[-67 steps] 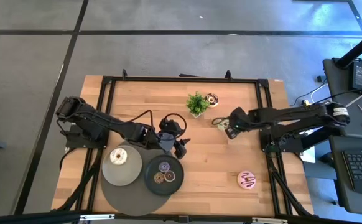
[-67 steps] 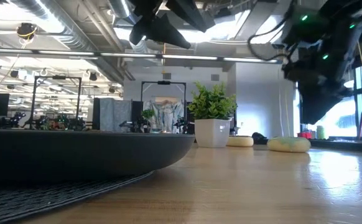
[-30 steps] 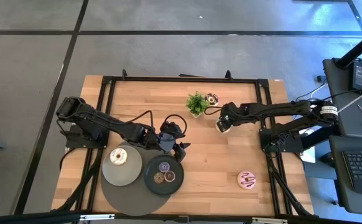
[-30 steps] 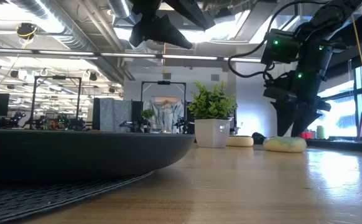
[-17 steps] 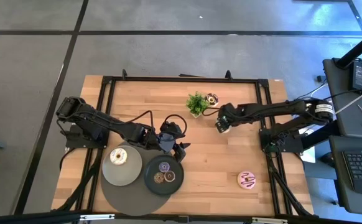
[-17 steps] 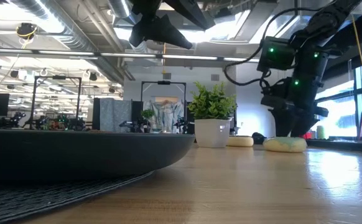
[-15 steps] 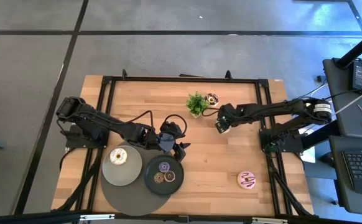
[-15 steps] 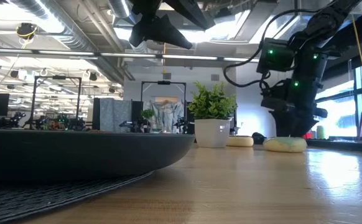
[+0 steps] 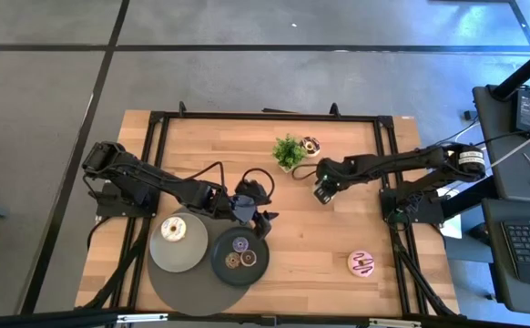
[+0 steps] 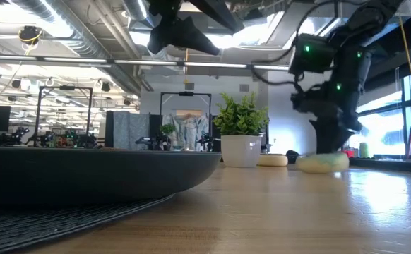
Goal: Pick & Place donuts
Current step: Put the big light green donut on the gray plate
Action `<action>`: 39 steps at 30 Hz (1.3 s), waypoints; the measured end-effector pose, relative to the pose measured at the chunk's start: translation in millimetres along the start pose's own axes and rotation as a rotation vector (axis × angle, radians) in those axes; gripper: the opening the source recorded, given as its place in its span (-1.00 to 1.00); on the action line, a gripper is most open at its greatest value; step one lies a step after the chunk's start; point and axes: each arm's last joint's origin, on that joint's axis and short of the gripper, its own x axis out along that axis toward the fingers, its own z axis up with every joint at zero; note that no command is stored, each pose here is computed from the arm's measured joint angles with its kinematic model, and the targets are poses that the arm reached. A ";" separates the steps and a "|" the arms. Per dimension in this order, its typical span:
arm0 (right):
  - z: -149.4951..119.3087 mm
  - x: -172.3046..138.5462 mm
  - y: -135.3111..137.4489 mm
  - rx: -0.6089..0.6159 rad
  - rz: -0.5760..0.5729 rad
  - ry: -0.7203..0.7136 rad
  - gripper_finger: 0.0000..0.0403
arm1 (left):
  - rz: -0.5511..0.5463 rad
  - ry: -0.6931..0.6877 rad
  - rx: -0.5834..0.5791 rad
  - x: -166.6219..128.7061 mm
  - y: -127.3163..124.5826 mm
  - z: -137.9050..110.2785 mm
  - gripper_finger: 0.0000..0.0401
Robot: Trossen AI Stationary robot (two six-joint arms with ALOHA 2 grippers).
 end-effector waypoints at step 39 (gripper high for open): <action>129.5 46.3 182.2 -0.393 0.322 -0.182 -0.71 | 0.152 0.072 -0.225 -141.7 -4.4 -43.1 0.13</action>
